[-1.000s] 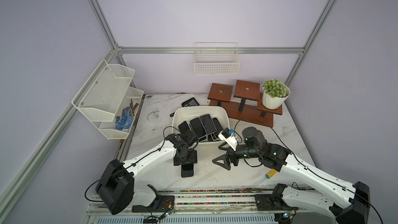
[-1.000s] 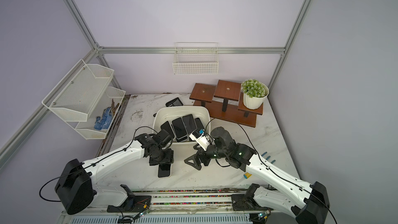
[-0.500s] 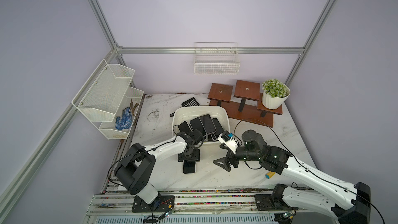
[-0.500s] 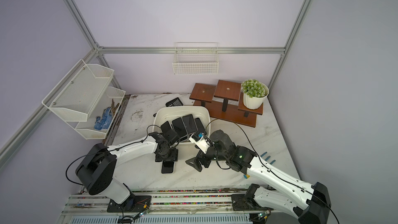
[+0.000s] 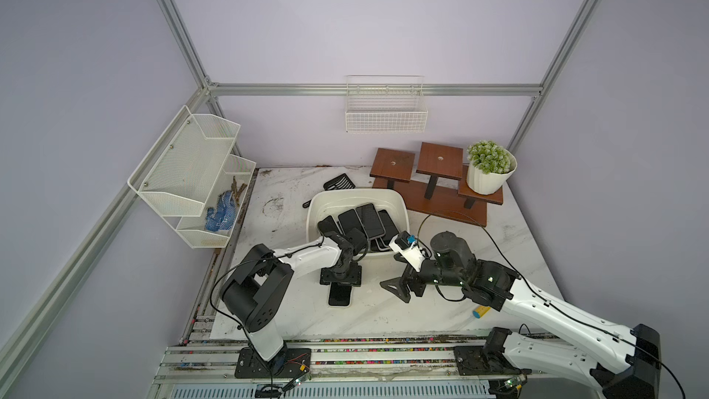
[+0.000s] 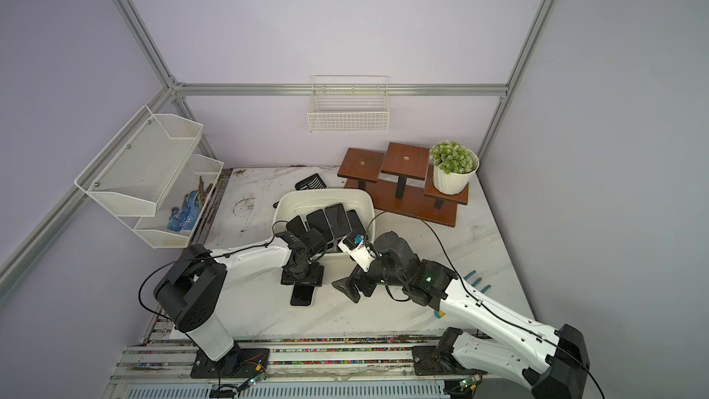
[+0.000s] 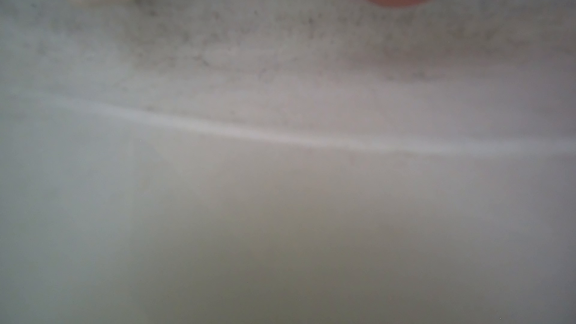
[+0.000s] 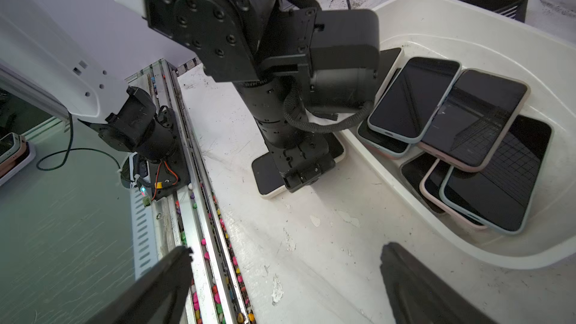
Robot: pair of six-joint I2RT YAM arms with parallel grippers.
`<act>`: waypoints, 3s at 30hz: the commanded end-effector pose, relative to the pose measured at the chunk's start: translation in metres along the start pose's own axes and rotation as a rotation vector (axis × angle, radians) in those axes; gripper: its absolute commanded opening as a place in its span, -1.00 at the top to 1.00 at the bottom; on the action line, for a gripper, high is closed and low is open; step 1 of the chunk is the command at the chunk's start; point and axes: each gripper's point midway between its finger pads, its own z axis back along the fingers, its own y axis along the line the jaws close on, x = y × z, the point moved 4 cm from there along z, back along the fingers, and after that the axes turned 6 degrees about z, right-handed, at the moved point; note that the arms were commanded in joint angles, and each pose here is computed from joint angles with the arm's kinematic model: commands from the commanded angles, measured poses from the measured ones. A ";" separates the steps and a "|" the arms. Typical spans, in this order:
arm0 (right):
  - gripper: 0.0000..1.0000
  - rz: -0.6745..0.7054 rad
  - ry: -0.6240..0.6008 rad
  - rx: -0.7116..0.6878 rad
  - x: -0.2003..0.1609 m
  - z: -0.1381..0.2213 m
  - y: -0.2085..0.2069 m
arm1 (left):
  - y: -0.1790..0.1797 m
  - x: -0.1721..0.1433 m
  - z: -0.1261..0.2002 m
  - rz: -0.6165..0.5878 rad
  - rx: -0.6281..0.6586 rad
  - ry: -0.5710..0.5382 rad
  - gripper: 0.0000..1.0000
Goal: Take the phone out of the storage box
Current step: Place the phone at the center of the board, then pick up the phone from the storage box.
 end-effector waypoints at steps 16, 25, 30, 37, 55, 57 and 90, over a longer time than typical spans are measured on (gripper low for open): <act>-0.99 -0.039 -0.033 -0.033 -0.002 -0.002 -0.004 | 0.002 -0.004 0.038 0.021 -0.068 -0.052 -1.00; -0.99 -0.130 -0.081 -0.123 0.001 -0.001 -0.016 | 0.009 -0.033 0.087 0.070 -0.201 -0.100 -1.00; -0.99 -0.182 -0.081 -0.143 0.007 -0.007 -0.022 | 0.026 -0.035 0.129 0.106 -0.227 -0.201 -0.99; -0.99 -0.294 -0.058 -0.150 0.016 -0.022 -0.033 | 0.043 0.008 0.194 0.208 -0.233 -0.380 -1.00; -0.99 -0.435 -0.108 -0.291 0.028 0.001 -0.061 | 0.012 0.102 0.142 0.452 -0.252 -0.131 -1.00; -0.99 -0.438 -0.102 -0.296 0.025 0.002 -0.062 | 0.011 0.106 0.134 0.474 -0.249 -0.119 -1.00; -0.15 -1.090 0.180 0.124 -0.006 -0.123 -0.105 | 0.009 0.222 0.069 0.343 -0.400 -0.065 -0.80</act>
